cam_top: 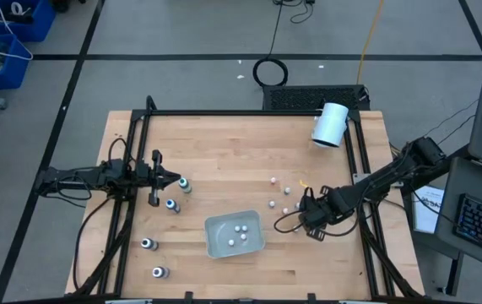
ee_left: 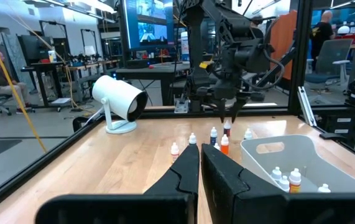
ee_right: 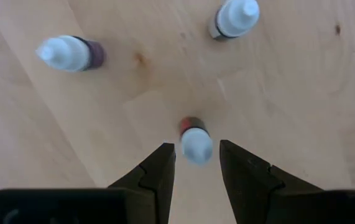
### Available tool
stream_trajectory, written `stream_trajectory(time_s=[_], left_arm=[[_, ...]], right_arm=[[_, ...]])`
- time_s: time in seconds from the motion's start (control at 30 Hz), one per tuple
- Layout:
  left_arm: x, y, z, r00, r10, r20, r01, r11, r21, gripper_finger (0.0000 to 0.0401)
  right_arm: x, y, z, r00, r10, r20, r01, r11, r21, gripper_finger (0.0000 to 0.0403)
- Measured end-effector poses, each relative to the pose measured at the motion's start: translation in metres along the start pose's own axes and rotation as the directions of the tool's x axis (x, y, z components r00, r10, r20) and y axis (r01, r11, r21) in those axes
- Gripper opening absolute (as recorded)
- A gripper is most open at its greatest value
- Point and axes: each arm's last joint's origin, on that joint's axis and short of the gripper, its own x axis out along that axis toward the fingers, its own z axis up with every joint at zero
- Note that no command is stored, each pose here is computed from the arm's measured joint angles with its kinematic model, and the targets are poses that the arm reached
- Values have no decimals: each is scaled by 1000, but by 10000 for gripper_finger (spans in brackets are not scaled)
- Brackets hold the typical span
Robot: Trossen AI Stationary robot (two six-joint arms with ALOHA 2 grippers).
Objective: Pick & Place food coloring
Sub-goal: Put the small red food coloring bottle in the gray bin
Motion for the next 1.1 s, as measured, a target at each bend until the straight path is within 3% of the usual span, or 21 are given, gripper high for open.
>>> stream_trajectory(time_s=[0.67, 1.0, 1.1], left_arm=[[0, 0, 0, 1000, 0, 0, 0, 1000, 0, 26], [0, 0, 0, 1000, 0, 0, 0, 1000, 0, 26], [0, 0, 0, 1000, 0, 0, 0, 1000, 0, 26]], right_arm=[[11, -1, -2, 1000, 19, 17, -19, 1000, 6, 115], [11, -1, -2, 999, 35, 1, -35, 999, 3, 44], [11, -1, -2, 999, 36, 1, -36, 999, -2, 40]])
